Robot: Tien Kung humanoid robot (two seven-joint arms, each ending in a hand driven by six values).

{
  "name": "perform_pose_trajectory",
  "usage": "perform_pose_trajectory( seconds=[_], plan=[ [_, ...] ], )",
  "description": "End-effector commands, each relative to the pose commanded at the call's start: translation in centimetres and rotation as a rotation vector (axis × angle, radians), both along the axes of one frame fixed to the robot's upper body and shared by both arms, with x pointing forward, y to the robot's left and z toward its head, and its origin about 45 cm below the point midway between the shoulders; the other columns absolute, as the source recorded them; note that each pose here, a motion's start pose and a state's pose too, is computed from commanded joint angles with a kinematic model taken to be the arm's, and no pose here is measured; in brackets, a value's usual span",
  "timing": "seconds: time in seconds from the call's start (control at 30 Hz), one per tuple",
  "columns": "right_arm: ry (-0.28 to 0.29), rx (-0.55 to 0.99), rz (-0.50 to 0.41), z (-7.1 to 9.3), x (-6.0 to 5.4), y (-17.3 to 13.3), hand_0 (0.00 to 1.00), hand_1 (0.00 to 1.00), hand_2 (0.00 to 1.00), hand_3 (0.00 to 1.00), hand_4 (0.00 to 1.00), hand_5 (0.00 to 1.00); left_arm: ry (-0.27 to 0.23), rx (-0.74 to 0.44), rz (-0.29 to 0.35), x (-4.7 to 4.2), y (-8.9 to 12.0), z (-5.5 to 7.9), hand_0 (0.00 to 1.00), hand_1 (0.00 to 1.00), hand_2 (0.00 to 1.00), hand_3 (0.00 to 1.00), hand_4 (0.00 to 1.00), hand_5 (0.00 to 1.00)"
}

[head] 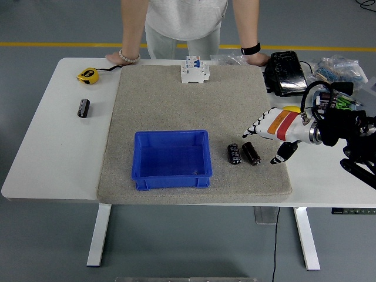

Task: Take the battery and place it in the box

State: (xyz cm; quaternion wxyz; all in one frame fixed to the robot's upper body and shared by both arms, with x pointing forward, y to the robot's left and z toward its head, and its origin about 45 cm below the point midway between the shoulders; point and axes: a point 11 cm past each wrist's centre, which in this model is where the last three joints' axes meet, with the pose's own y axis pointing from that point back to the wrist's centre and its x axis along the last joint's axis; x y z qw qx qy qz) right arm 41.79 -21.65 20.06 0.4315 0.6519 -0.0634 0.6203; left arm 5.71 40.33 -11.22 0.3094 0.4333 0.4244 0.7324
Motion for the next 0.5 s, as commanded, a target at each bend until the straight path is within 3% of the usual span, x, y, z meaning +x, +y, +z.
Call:
perform_pose_trajectory(
  seconds=[0.5],
  plan=[
    [0.056,0.008,-0.05,-1.6,0.7,1.5,0.745,0.747,0.768,0.851,0.998,0.139,0.005,0.015,-0.006,-0.08,0.4,0.1,0.755,0.751,0.819,0.749,0.755,0.522]
  ],
)
